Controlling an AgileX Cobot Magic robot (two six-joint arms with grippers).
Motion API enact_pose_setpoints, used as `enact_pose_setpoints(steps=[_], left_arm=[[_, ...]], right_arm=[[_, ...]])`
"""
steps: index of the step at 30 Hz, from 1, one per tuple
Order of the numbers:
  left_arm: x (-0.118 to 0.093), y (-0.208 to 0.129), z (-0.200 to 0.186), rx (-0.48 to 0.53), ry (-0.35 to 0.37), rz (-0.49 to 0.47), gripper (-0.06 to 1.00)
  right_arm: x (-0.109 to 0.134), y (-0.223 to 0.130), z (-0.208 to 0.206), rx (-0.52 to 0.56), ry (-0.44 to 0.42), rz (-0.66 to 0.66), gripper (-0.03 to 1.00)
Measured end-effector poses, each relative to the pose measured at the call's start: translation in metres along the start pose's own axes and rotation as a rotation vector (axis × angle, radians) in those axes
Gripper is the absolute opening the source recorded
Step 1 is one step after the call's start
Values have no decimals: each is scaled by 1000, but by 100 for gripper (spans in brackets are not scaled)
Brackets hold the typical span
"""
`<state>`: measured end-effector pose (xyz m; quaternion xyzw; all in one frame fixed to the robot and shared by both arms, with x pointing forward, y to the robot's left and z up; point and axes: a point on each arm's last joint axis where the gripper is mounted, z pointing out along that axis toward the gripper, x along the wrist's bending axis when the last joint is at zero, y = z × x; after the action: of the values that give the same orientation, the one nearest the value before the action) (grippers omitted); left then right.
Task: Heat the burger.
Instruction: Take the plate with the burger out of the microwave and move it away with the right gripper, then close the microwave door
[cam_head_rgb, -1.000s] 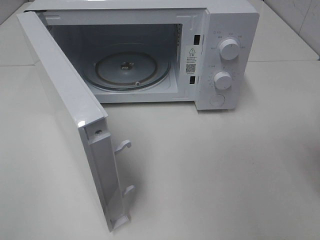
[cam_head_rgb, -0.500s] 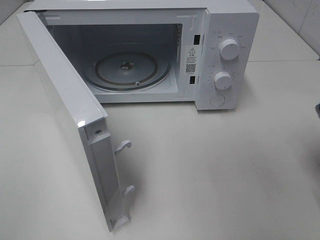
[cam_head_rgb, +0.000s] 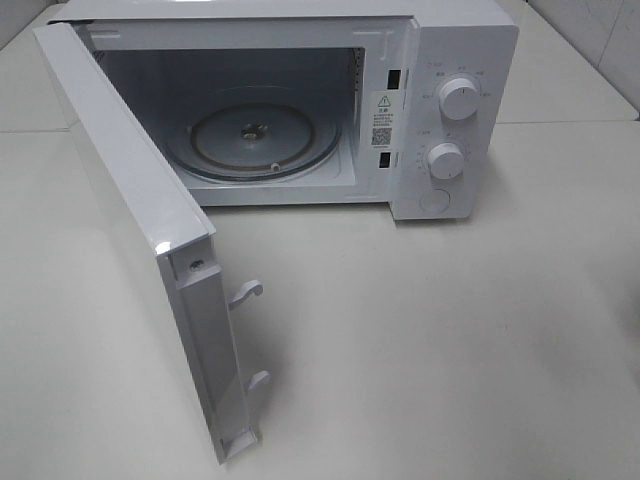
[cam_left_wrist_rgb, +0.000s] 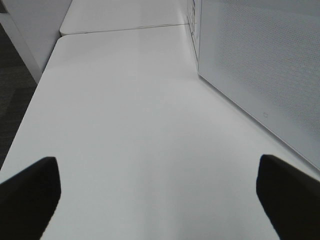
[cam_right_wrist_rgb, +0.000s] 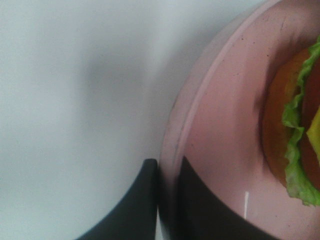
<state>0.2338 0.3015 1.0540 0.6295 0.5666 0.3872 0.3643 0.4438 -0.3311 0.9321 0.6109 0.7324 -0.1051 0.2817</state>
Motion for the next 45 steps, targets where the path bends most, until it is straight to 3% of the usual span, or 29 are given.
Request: enact_pose_setpoints(steps=[4,20,25,26,28,29,30,32,33,35,43,45], left_arm=[[0,0,0,0,0,0,99],[0,0,0,0,0,0,99],[0,0,0,0,0,0,99],[0,0,0,0,0,0,99],[0,0,0,0,0,0,99],[0,0,0,0,0,0,99],[0,0,0,0,0,0,99],[0,0,0,0,0,0,99],[0,0,0,0,0,0,99],[0,0,0,0,0,0,99],[0,0,0,0,0,0,99],[0,0,0,0,0,0,99]], right_arm=[[9,5,10,-4,41,48,8],[30,8,33,29,121,30,11],[32,11,33,5,146,14,25],[32,12,33,3,150,0,37],[32,13,32,4,154,-2,42],[33,12,32,13,163,2,55],[33,12,32,13,163,2,55],[35,11,32,33,184,41,71],[35,11,32,33,184,41,71],[34,17,27,41,217,84,82],[24,31,7,17,254,122,82],[21,32,-13,15,349,103,78]])
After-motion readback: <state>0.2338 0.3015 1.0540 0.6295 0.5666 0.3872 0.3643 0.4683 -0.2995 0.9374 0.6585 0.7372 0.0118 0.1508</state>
